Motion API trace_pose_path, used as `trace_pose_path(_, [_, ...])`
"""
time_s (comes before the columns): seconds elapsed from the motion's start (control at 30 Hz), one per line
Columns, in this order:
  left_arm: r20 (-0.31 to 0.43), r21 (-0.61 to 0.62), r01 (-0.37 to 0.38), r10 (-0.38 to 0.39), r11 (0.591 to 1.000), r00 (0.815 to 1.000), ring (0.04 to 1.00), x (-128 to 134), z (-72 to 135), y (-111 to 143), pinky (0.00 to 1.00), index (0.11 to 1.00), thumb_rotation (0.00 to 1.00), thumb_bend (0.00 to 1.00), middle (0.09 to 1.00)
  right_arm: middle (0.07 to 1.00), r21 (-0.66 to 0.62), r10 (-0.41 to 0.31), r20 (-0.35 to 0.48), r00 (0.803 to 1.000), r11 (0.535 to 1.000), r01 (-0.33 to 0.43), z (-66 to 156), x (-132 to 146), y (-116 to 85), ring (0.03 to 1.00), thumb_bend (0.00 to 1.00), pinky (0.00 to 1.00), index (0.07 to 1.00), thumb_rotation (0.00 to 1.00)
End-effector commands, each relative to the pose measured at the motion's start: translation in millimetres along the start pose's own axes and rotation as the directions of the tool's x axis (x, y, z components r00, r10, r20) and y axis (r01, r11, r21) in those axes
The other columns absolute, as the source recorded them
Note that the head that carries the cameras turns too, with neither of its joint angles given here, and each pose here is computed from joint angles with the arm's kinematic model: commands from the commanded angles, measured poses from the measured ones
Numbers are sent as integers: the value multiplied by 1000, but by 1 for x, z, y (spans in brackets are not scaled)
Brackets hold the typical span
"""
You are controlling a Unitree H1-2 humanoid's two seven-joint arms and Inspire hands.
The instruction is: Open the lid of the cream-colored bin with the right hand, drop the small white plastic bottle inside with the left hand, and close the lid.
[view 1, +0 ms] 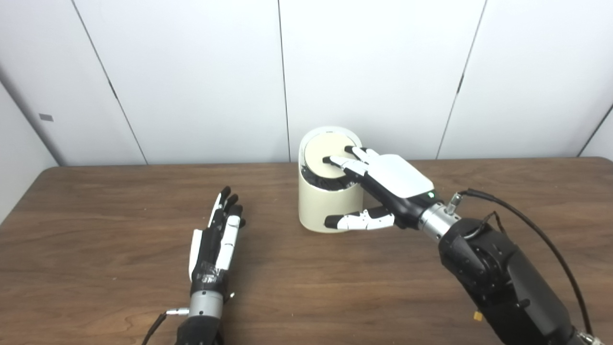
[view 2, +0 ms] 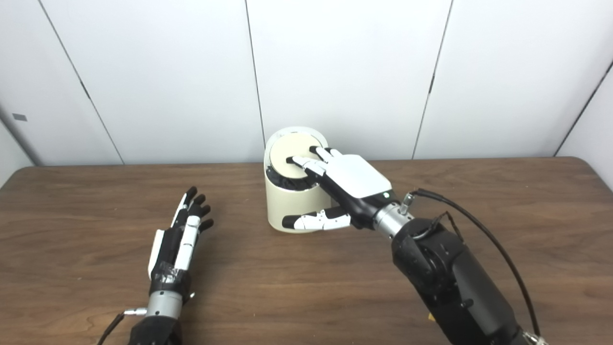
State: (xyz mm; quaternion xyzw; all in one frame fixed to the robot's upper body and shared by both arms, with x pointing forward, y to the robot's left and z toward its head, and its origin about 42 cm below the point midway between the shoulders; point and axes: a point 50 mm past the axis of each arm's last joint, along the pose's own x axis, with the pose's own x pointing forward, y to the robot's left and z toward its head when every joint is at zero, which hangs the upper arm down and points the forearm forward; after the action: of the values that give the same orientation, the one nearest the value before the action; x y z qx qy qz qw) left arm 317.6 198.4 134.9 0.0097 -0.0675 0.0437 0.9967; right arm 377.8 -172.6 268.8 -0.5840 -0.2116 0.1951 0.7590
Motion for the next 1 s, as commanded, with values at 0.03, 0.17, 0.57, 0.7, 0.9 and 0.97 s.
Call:
trace_pose_path(0.03, [83, -11, -7, 8, 1000, 996, 903, 11, 18, -4, 848, 1000, 865, 558, 947, 870, -19, 35, -15, 999, 999, -36, -3, -1, -1, 1000, 579, 1000, 961, 895])
trace_pose_path(0.17, [82, -29, -9, 11, 1000, 997, 905, 10, 20, -4, 856, 999, 846, 559, 946, 873, -24, 61, -27, 998, 998, -61, -2, -1, 1, 1000, 583, 1000, 968, 919])
trace_pose_path(0.57, [86, -26, -2, 4, 1000, 996, 912, 9, 19, -1, 861, 1000, 858, 553, 949, 877, 0, 45, -20, 999, 999, -45, 0, -3, 0, 1000, 590, 1000, 969, 951])
trace_pose_path(0.7, [77, -41, -8, 11, 999, 997, 917, 9, 19, -2, 869, 1000, 842, 553, 951, 863, 21, -3, -14, 1000, 1000, 4, 1, -2, 0, 1000, 572, 1000, 981, 925])
trace_pose_path(0.9, [75, -48, -5, 9, 999, 997, 920, 9, 18, -3, 876, 1000, 838, 535, 955, 986, 87, -124, -9, 992, 988, 125, -1, -7, 0, 1000, 564, 1000, 1000, 901])
trace_pose_path(0.97, [74, -52, -3, 7, 999, 997, 922, 10, 16, -3, 875, 1000, 836, 527, 955, 998, 104, -160, -13, 987, 982, 160, -4, -10, 0, 1000, 556, 1000, 1000, 906])
